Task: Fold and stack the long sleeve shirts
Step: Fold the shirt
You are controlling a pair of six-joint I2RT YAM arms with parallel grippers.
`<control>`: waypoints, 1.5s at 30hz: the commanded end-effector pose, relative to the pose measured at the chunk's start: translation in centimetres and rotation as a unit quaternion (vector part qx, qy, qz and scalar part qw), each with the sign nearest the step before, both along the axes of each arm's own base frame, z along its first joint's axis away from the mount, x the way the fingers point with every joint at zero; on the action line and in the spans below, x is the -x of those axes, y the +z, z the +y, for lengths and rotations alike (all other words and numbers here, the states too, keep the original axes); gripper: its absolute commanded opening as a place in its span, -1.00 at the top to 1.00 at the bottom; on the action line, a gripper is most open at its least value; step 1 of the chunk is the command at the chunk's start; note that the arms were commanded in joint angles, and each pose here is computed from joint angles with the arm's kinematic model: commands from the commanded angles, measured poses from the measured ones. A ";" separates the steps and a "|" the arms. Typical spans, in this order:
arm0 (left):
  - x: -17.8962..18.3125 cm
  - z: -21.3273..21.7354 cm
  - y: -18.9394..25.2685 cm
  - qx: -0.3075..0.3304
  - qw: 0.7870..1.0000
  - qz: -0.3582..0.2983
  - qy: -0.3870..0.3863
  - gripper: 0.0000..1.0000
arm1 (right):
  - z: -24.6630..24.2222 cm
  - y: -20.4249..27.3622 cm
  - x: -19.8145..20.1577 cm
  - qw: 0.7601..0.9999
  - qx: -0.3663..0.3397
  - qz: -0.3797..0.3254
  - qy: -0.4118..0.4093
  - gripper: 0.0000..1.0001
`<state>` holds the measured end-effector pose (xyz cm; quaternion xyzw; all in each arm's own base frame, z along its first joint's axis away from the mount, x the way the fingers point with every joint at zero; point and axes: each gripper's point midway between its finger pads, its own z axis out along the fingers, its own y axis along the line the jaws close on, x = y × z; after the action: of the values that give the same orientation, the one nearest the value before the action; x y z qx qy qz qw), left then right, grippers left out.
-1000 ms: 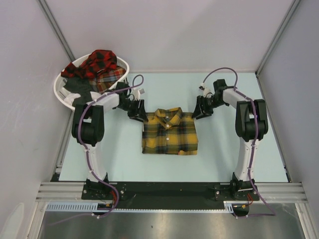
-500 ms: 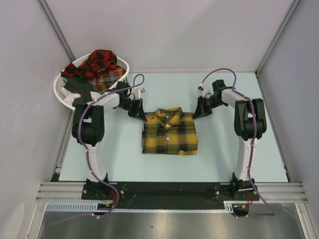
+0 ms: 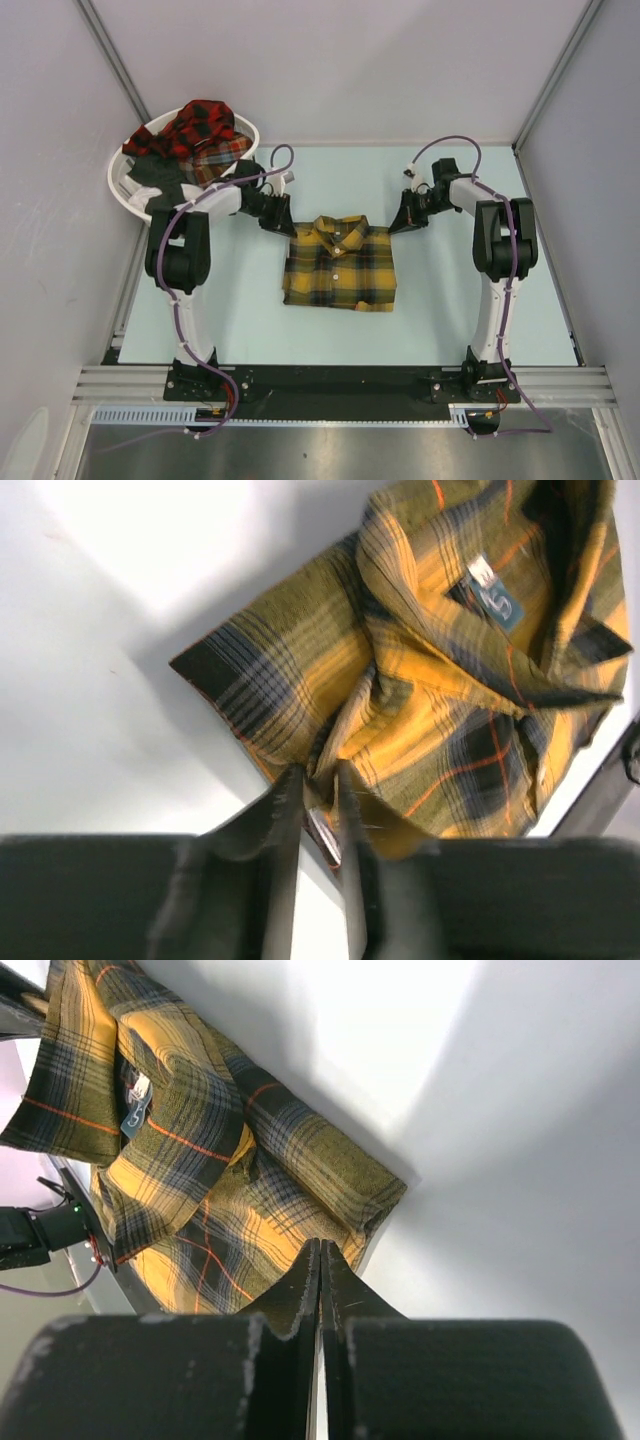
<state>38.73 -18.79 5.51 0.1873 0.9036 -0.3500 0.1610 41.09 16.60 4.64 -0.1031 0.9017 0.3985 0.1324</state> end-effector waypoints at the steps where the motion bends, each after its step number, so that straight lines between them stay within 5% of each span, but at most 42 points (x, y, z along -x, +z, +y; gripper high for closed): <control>1: -2.2 0.2 1.2 -0.014 0.998 -0.061 0.006 0.41 | 0.1 3.0 -0.2 0.999 -0.017 -0.034 0.004 1.00; 6: -1.8 0.1 2.3 0.004 0.997 -0.071 0.010 0.15 | -0.1 3.5 0.7 0.999 -0.020 -0.025 0.009 1.00; 34: -2.2 0.1 4.9 0.002 0.995 -0.096 0.017 0.21 | -0.6 3.2 1.1 1.000 -0.021 -0.015 0.001 0.99; 45: -2.0 0.4 2.8 -0.015 0.997 -0.080 0.013 0.21 | -0.2 3.3 0.9 1.000 -0.024 -0.017 -0.002 0.88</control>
<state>40.23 -18.41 7.53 0.1918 0.8996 -0.3265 0.2175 39.58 15.89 5.68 -0.0901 0.8992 0.4108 0.1209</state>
